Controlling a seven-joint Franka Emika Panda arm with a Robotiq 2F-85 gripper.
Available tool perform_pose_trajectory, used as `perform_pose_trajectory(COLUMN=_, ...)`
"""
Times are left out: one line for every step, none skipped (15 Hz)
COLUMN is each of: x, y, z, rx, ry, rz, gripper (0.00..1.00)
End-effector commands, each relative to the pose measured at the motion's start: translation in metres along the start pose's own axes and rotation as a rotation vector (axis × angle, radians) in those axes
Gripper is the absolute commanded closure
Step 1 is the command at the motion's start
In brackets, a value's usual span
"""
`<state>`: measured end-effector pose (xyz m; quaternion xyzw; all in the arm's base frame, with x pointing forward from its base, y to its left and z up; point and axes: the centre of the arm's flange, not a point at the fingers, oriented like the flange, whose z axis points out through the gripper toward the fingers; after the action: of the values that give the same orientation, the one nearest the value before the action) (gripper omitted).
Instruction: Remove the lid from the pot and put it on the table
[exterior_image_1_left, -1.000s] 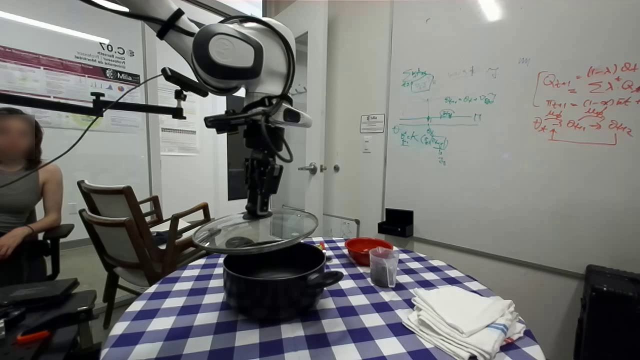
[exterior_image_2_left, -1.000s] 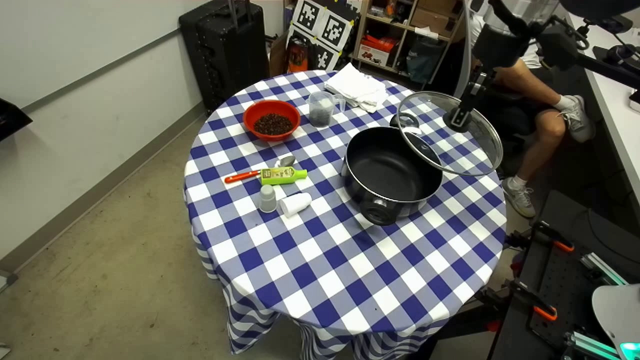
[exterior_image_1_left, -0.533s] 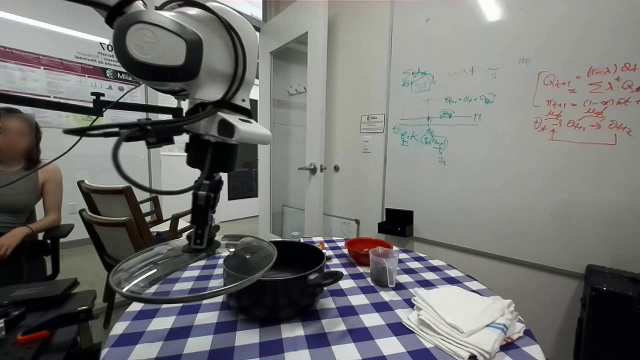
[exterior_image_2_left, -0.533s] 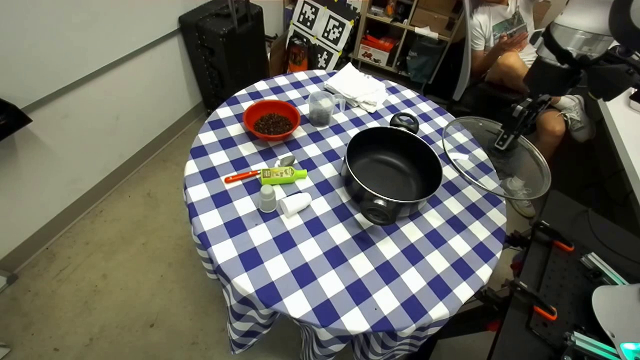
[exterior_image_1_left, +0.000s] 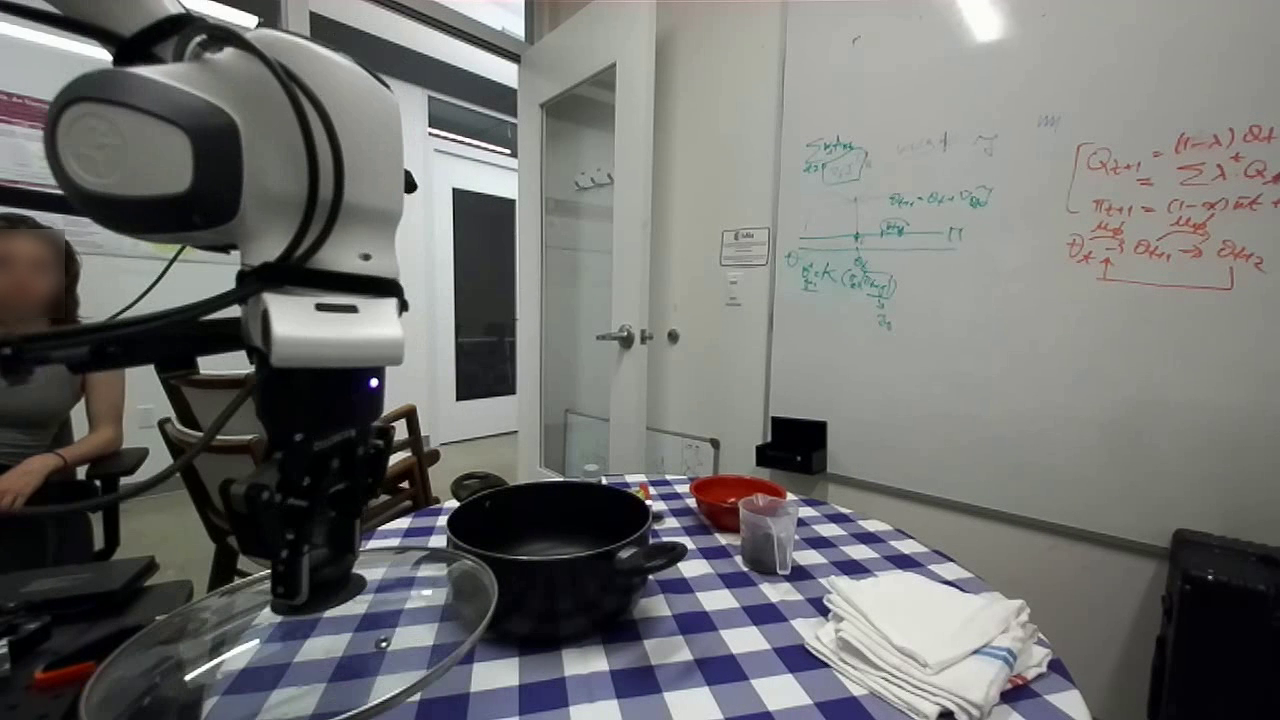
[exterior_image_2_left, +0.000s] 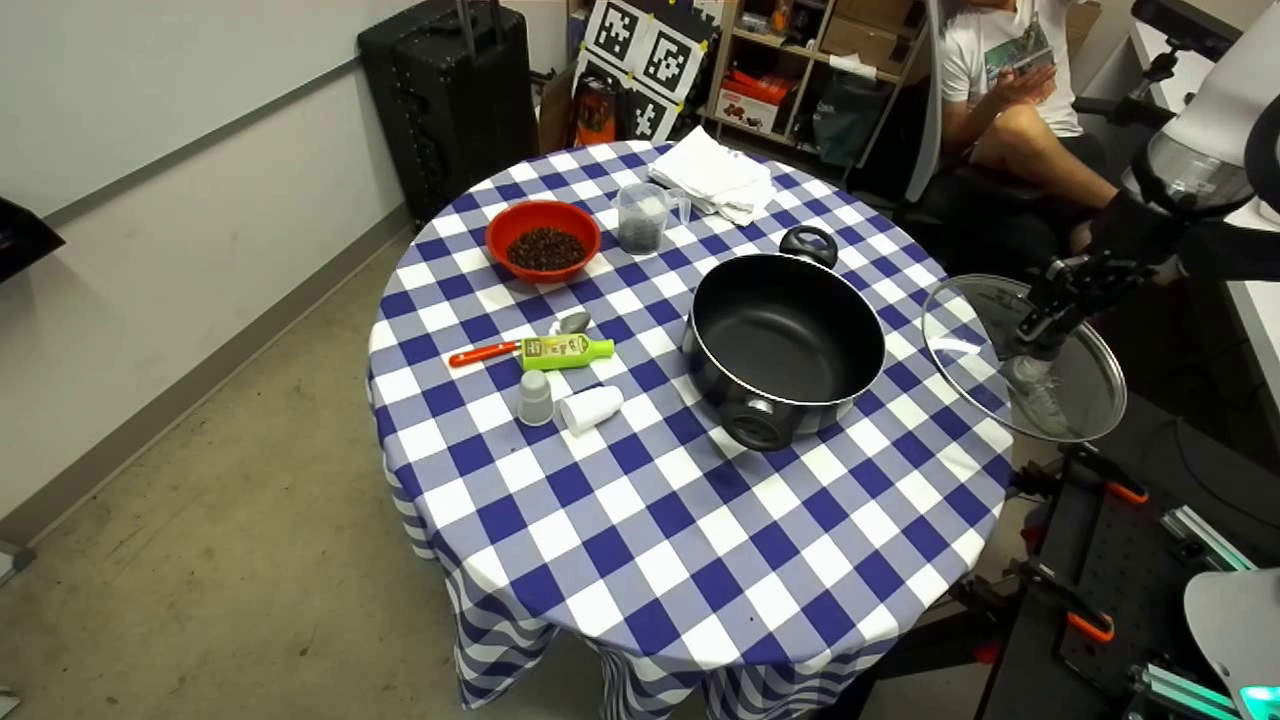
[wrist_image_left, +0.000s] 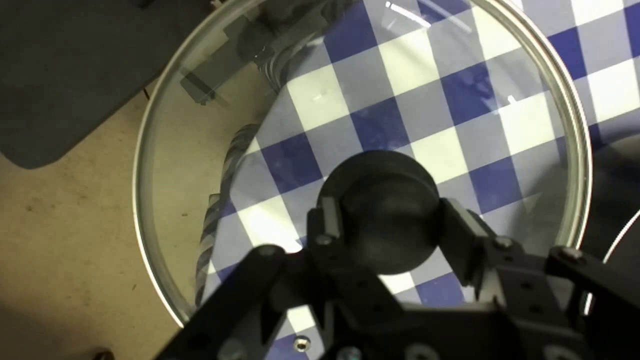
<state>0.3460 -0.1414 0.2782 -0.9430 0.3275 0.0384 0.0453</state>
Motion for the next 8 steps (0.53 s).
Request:
perform_pose_trajectory(x=0.011, y=0.025, z=0.017, rx=0.038, ry=0.034, rz=0.101, gripper=0.75)
perform_pose_trajectory(x=0.017, y=0.030, z=0.020, rx=0.042, ry=0.037, rz=0.116, gripper=0.75)
perform_pose_trajectory(x=0.025, y=0.037, z=0.022, rx=0.043, ry=0.038, rz=0.125, gripper=0.75)
perform_pose_trajectory(x=0.033, y=0.041, z=0.025, rx=0.051, ry=0.040, rz=0.131, gripper=0.75)
perform_pose_trajectory(x=0.041, y=0.042, z=0.031, rx=0.060, ry=0.043, rz=0.134, gripper=0.75)
perform_pose_trajectory(x=0.047, y=0.042, z=0.035, rx=0.073, ry=0.045, rz=0.135, gripper=0.75)
perform_pose_trajectory(x=0.055, y=0.040, z=0.040, rx=0.088, ry=0.046, rz=0.128, gripper=0.75)
perform_pose_trajectory(x=0.063, y=0.036, z=0.045, rx=0.096, ry=0.036, rz=0.115, gripper=0.75)
